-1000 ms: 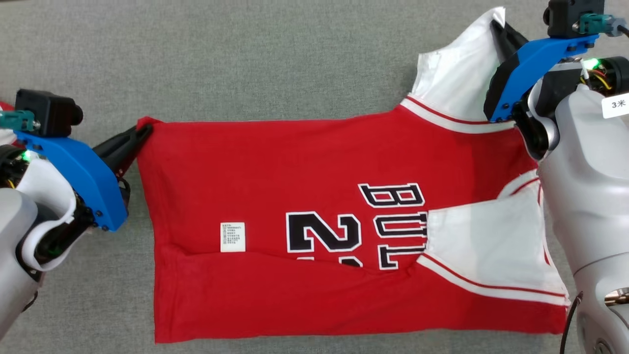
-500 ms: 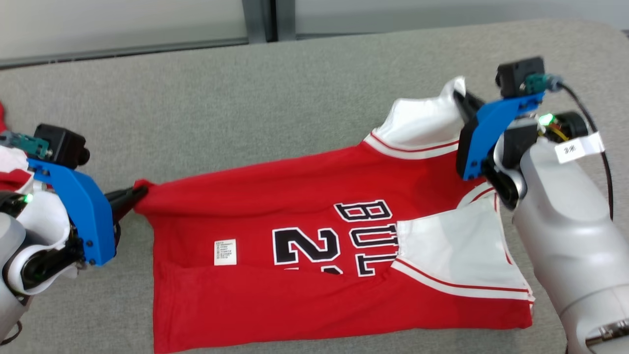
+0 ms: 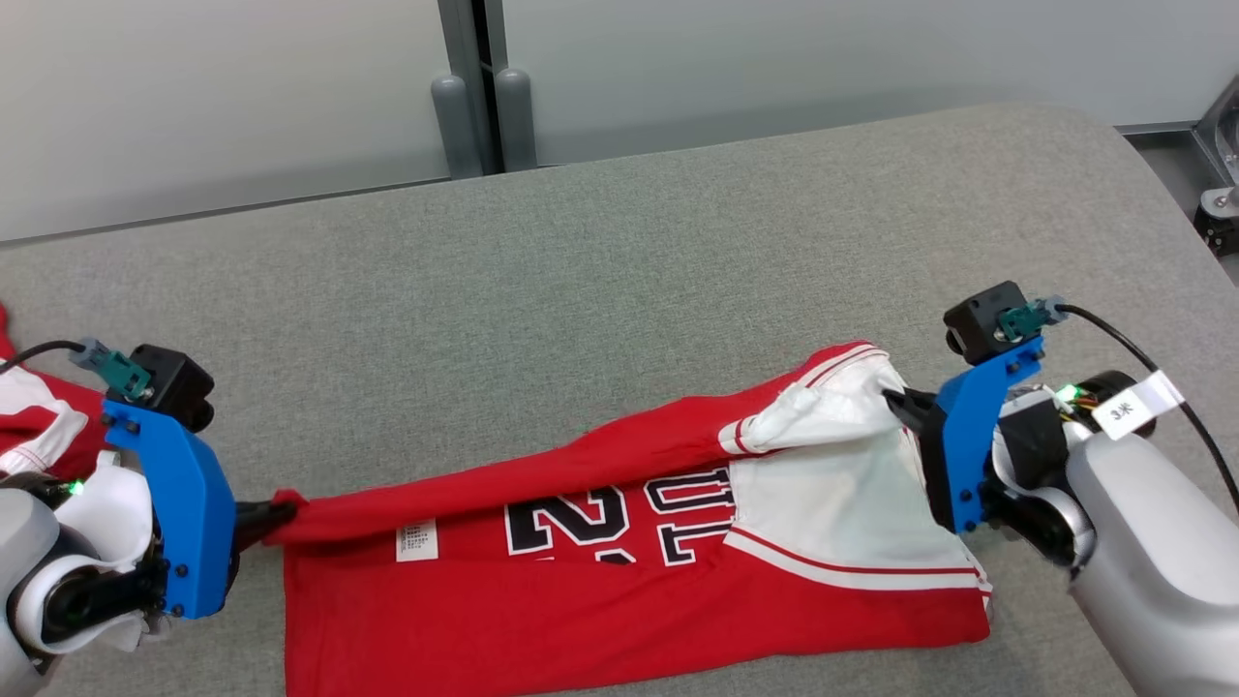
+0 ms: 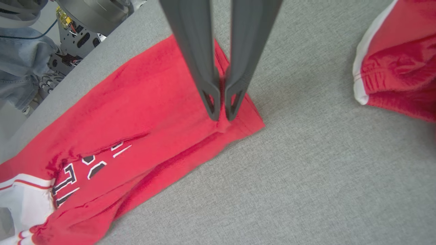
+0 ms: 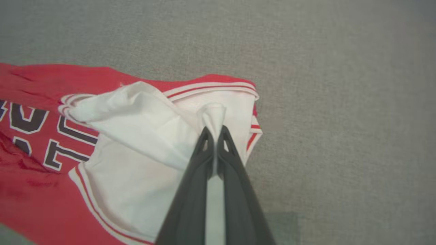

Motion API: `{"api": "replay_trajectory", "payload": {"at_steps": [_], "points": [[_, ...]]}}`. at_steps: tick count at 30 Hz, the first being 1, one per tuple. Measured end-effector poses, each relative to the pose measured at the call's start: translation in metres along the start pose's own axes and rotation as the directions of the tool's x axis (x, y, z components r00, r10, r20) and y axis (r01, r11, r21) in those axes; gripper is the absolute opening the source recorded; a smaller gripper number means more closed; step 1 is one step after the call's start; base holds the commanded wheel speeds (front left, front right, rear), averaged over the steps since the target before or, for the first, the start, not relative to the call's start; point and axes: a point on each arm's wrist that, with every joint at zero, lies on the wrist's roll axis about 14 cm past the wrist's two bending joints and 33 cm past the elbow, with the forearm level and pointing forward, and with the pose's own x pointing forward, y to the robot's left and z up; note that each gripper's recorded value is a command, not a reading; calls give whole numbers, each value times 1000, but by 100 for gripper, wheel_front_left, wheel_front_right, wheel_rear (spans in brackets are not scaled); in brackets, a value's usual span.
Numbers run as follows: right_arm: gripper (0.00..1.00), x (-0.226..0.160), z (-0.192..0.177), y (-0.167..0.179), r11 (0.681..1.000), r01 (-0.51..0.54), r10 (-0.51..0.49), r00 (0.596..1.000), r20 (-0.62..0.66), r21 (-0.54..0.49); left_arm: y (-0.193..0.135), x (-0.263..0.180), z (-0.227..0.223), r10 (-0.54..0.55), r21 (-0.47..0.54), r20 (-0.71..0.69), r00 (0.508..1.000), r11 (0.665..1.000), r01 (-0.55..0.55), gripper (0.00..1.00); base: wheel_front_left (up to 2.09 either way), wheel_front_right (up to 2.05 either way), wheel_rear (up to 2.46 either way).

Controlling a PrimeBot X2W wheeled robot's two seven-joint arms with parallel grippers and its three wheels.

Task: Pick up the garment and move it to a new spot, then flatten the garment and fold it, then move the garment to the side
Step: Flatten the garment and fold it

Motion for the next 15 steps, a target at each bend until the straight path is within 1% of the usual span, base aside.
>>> {"api": "replay_trajectory", "payload": {"at_steps": [3, 6, 8, 9, 10, 11, 12, 15], "points": [[0, -14, -13, -2, 1000, -12, 13, 999, -42, 10, -3, 3, -11, -7, -6, -41, 999, 1000, 7, 0, 0, 0, 0], [0, -24, -37, 12, 996, -64, 72, 990, -120, 66, -3, 3, -20, -5, -11, -72, 997, 1000, 4, 0, 0, 0, 0], [0, -32, -51, 15, 993, -74, 88, 983, -164, 90, -3, 4, -24, -4, -14, -82, 997, 1000, 2, 0, 0, 0, 0], [17, -35, -54, 15, 992, -73, 90, 982, -167, 104, -4, 5, -25, -4, -15, -85, 996, 1000, 3, 13, 0, 0, 0], [51, -38, -55, 14, 991, -70, 89, 981, -170, 115, -5, 5, -27, -6, -16, -88, 996, 1000, 4, 44, 0, 0, 0], [100, -40, -57, 14, 990, -70, 91, 980, -176, 124, -5, 6, -30, -8, -19, -94, 995, 1000, 6, 90, 0, 0, 0], [100, -42, -61, 15, 989, -68, 93, 978, -187, 132, -6, 7, -34, -11, -22, -108, 994, 1000, 9, 100, 0, 0, 0], [100, -46, -68, 23, 984, -79, 111, 974, -198, 162, -7, 8, -44, -8, -25, -144, 990, 1000, 5, 100, 0, 0, 0]]}}
